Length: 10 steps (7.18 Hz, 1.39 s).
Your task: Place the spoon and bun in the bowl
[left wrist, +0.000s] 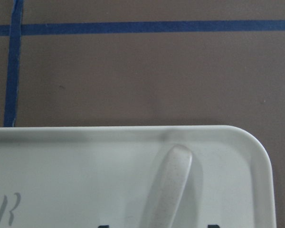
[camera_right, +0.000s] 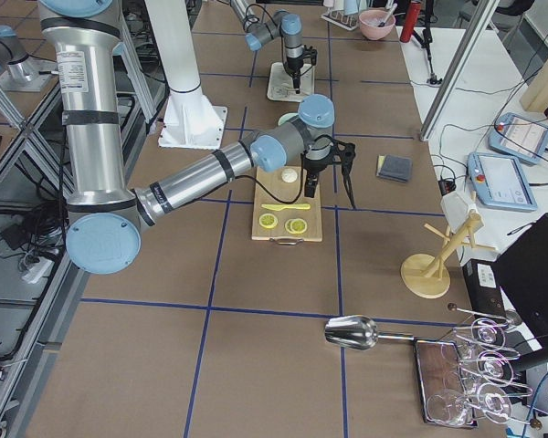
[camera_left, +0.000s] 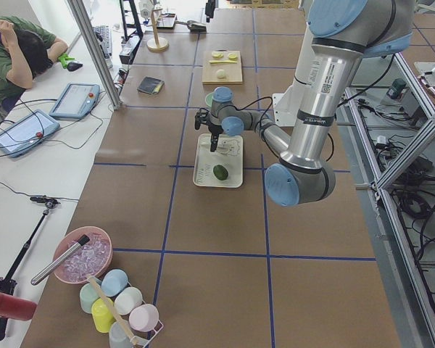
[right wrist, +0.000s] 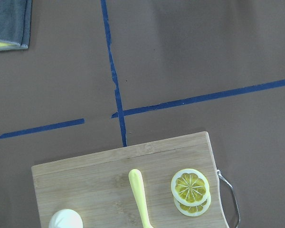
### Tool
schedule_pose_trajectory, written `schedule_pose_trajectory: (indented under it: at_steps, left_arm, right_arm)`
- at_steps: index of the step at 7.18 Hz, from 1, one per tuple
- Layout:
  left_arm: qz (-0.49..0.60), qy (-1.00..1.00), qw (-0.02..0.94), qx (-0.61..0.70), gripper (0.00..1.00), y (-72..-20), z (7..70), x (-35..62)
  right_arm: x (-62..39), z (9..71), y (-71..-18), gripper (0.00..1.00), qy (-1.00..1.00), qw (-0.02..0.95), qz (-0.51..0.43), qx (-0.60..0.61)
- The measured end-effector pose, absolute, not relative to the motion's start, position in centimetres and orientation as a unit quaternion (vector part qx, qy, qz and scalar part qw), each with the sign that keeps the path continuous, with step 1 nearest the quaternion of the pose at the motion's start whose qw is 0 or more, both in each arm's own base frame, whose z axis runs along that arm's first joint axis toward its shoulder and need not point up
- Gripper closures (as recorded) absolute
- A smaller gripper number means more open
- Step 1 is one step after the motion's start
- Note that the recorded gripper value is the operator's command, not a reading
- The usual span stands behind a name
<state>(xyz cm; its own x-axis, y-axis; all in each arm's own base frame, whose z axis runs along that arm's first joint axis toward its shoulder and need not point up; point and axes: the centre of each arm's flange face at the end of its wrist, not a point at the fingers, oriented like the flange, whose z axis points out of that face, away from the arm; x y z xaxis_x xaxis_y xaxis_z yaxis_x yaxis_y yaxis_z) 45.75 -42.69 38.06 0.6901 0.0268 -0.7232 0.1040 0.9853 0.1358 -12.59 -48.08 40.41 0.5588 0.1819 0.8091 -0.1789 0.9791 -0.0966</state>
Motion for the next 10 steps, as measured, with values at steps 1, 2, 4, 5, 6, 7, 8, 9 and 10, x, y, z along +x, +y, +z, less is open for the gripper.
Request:
schedule_pose_trajectory:
  at_steps: [1, 2, 4, 5, 6, 7, 8, 9, 10]
  left_arm:
    - [-0.021, 0.393, 0.915, 0.083, 0.31, -42.7, 38.0, 45.8]
    - [-0.020, 0.393, 0.916, 0.083, 0.33, -42.7, 38.0, 46.0]
    - [-0.018, 0.391, 0.917, 0.081, 0.49, -42.8, 38.1, 46.6]
    - [-0.018, 0.390, 0.917, 0.081, 0.66, -42.9, 38.2, 46.7]
    - [-0.018, 0.390, 0.917, 0.080, 0.87, -42.9, 38.2, 46.7]
    - [-0.018, 0.391, 0.917, 0.081, 1.00, -42.9, 38.1, 46.7]
    - [-0.019, 0.392, 0.916, 0.082, 1.00, -42.8, 38.0, 46.5]
    - [-0.019, 0.394, 0.915, 0.084, 1.00, -42.8, 37.7, 46.3]
    - [-0.020, 0.398, 0.913, 0.087, 1.00, -42.8, 37.2, 45.7]
  right_arm:
    - [-12.7, 40.3, -48.1, 0.00, -0.459, 0.883, 0.102, -0.002]
    - [-12.8, 40.2, -48.0, 0.00, -0.459, 0.883, 0.101, -0.002]
    - [-13.5, 39.7, -47.7, 0.00, -0.460, 0.882, 0.102, -0.003]
    - [-13.9, 39.4, -47.4, 0.00, -0.458, 0.883, 0.103, -0.003]
    - [-14.3, 39.1, -47.3, 0.00, -0.457, 0.883, 0.103, -0.003]
    - [-14.7, 38.9, -47.2, 0.00, -0.457, 0.884, 0.103, -0.002]
    - [-15.0, 38.7, -47.3, 0.00, -0.456, 0.884, 0.102, -0.001]
    - [-15.3, 38.5, -47.3, 0.00, -0.456, 0.884, 0.102, -0.001]
    - [-15.9, 38.1, -47.3, 0.00, -0.455, 0.884, 0.104, -0.002]
